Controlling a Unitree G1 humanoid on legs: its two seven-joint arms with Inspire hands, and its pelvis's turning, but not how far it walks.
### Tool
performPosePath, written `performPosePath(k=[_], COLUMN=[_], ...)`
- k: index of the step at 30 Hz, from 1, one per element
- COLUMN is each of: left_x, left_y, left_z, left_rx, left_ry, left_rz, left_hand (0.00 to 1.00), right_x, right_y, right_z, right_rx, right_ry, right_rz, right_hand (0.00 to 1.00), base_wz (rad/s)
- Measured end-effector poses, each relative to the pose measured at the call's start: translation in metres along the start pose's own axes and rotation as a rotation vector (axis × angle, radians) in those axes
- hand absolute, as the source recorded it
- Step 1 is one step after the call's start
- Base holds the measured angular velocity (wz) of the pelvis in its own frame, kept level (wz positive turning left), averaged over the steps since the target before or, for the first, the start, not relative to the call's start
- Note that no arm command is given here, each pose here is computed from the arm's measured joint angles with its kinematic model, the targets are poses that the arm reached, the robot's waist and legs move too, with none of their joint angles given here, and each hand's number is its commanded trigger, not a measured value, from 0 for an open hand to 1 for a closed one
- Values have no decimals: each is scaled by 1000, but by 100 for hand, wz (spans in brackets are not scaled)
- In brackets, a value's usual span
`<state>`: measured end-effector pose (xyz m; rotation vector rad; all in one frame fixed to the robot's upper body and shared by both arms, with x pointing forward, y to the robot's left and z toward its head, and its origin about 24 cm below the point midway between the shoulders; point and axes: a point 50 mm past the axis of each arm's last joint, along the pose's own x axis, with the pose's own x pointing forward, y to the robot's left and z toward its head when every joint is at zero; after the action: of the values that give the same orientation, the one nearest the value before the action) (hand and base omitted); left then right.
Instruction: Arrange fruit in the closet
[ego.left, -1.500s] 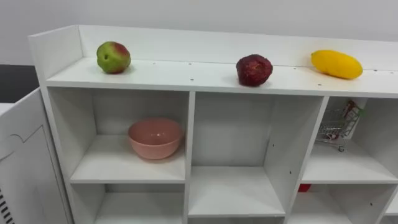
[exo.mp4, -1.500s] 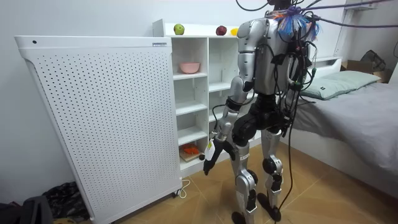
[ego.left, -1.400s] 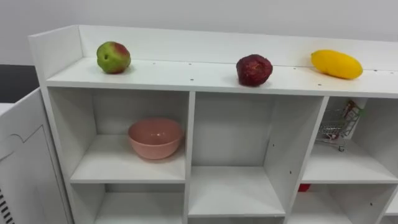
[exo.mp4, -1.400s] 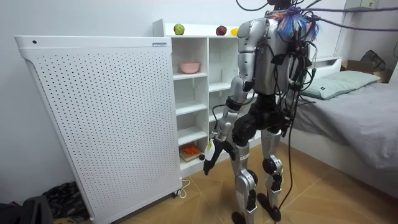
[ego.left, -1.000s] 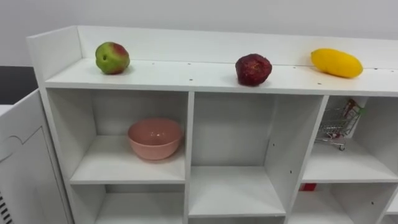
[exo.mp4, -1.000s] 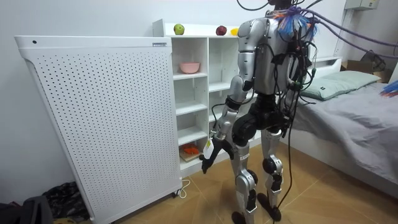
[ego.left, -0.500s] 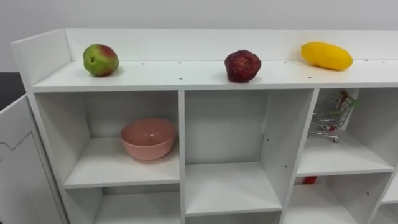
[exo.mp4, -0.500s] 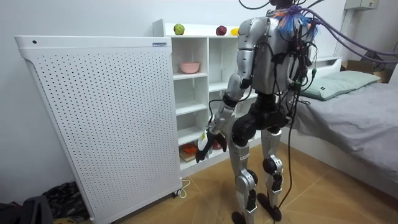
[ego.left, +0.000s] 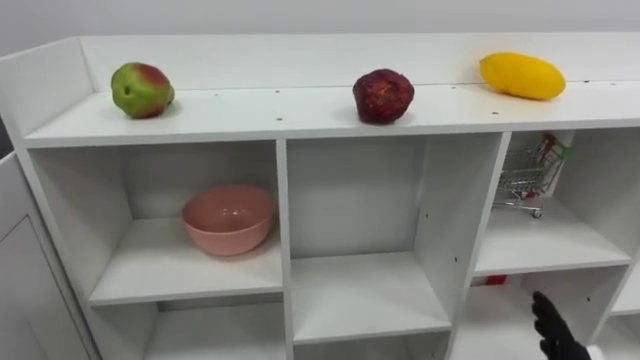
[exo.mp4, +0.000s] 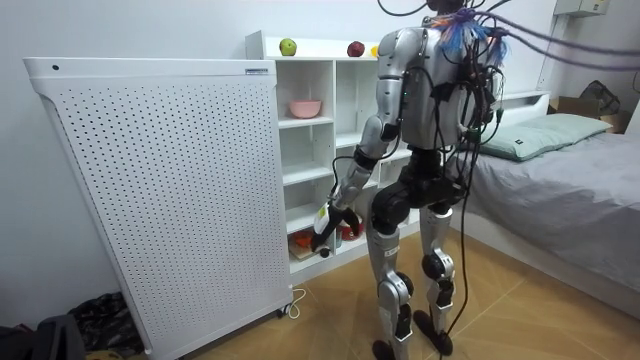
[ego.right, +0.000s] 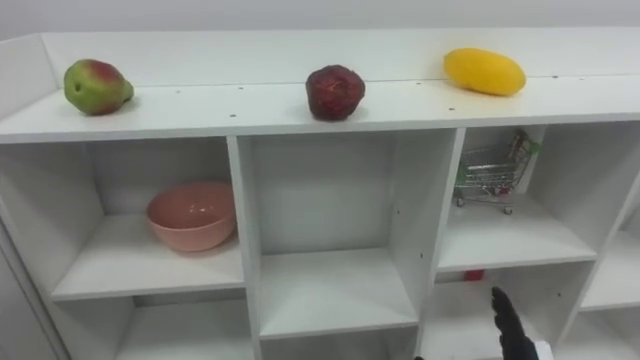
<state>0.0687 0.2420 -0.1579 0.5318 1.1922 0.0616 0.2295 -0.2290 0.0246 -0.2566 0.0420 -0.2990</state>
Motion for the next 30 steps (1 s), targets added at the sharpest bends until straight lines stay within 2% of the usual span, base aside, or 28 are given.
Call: performPosePath(k=[9, 16, 26, 30], left_x=[-2, -2, -2, -1], left_y=[-4, -4, -4, -3], left_z=[-2, 8, 9, 13], left_rx=[16, 39, 47, 48], left_ry=[-20, -73, -80, -84], left_rz=[-11, -9, -18, -32], left_hand=[0, 0, 0, 0], right_x=[-5, -13, -14, -5], right_y=[-3, 10, 12, 14], right_z=[57, 86, 93, 110], right_rx=[13, -14, -22, 16], right_ry=[-266, -420, -457, -519], right_rz=[-50, -2, 15, 12], right_hand=[0, 0, 0, 0], base_wz=[-1, 0, 0, 0])
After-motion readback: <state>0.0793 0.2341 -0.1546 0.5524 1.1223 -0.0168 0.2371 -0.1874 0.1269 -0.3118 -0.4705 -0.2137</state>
